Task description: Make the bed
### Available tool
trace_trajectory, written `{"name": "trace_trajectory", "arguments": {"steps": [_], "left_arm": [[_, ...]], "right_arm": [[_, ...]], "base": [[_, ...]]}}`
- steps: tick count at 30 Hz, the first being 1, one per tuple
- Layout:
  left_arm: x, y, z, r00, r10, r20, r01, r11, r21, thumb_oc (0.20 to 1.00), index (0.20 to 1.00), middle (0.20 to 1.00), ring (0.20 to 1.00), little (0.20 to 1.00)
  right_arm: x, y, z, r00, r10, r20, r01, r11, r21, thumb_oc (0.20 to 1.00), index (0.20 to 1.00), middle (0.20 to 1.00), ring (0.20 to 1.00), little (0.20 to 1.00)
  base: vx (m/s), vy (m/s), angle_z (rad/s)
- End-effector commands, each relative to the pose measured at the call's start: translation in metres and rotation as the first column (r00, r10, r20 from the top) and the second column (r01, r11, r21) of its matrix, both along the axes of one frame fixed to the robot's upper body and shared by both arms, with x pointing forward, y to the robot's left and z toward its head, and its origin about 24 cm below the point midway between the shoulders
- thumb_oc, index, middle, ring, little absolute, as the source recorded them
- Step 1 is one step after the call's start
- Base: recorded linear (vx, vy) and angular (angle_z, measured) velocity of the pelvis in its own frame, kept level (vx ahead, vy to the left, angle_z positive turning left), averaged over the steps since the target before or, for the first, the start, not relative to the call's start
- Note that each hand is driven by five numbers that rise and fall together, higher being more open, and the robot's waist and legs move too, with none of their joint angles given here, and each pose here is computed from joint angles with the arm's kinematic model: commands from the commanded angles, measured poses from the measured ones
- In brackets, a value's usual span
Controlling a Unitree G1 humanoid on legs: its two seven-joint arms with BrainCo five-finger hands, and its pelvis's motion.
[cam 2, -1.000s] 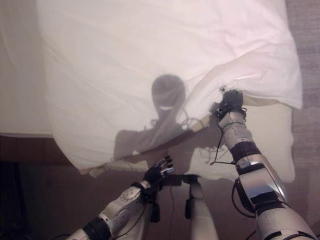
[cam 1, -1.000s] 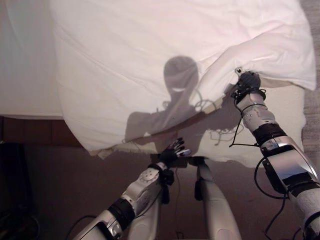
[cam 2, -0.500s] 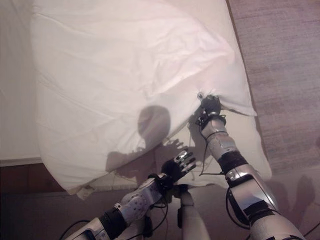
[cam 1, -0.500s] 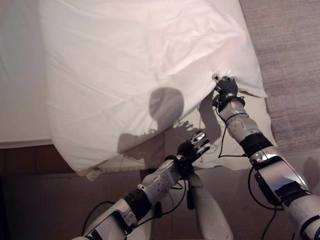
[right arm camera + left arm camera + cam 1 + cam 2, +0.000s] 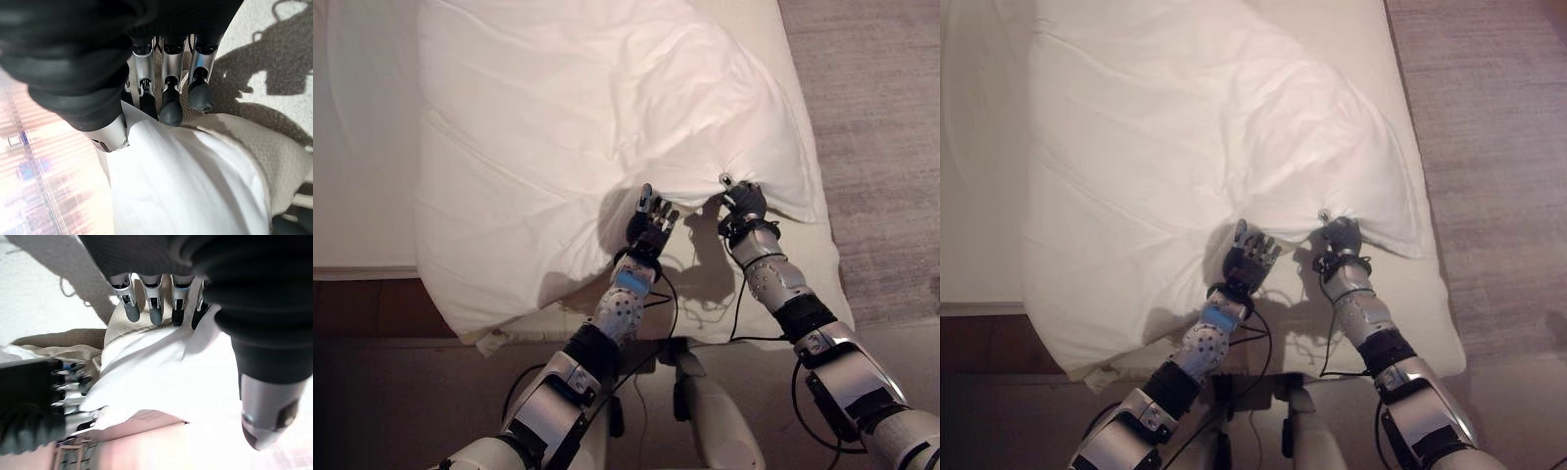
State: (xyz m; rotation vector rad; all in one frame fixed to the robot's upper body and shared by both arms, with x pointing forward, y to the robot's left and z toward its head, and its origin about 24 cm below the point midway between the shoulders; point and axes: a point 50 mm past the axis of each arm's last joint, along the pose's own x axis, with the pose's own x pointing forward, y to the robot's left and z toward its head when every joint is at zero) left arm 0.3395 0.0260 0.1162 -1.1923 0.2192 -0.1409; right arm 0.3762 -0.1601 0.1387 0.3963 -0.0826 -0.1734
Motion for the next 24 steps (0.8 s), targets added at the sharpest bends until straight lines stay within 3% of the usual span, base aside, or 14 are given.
{"name": "trace_trajectory", "arguments": {"steps": [1,12,24], "left_arm": [[0.008,0.014,0.024,0.989,0.131,0.072,-0.126,0.99,-0.062,1.0,1.0,1.0,1.0,1.0],[0.006,0.037,0.008,0.965,0.263,-0.002,-0.263,0.964,-0.034,1.0,1.0,1.0,1.0,1.0],[-0.004,0.055,-0.022,0.928,0.345,-0.142,-0.352,0.936,-0.026,1.0,1.0,1.0,1.0,1.0]], "right_arm": [[-0.012,-0.014,0.001,0.994,-0.078,0.083,0.072,0.995,0.071,0.2,0.2,0.2,0.2,0.2],[-0.029,-0.008,-0.035,0.995,-0.097,-0.008,0.097,0.986,0.136,0.2,0.2,0.2,0.2,0.2],[-0.062,-0.032,-0.065,0.953,-0.292,-0.079,0.302,0.931,0.205,0.2,0.2,0.2,0.2,0.2]], "base": [[-0.02,-0.026,0.08],[-0.02,-0.026,0.08],[0.0,-0.015,0.07]]}}
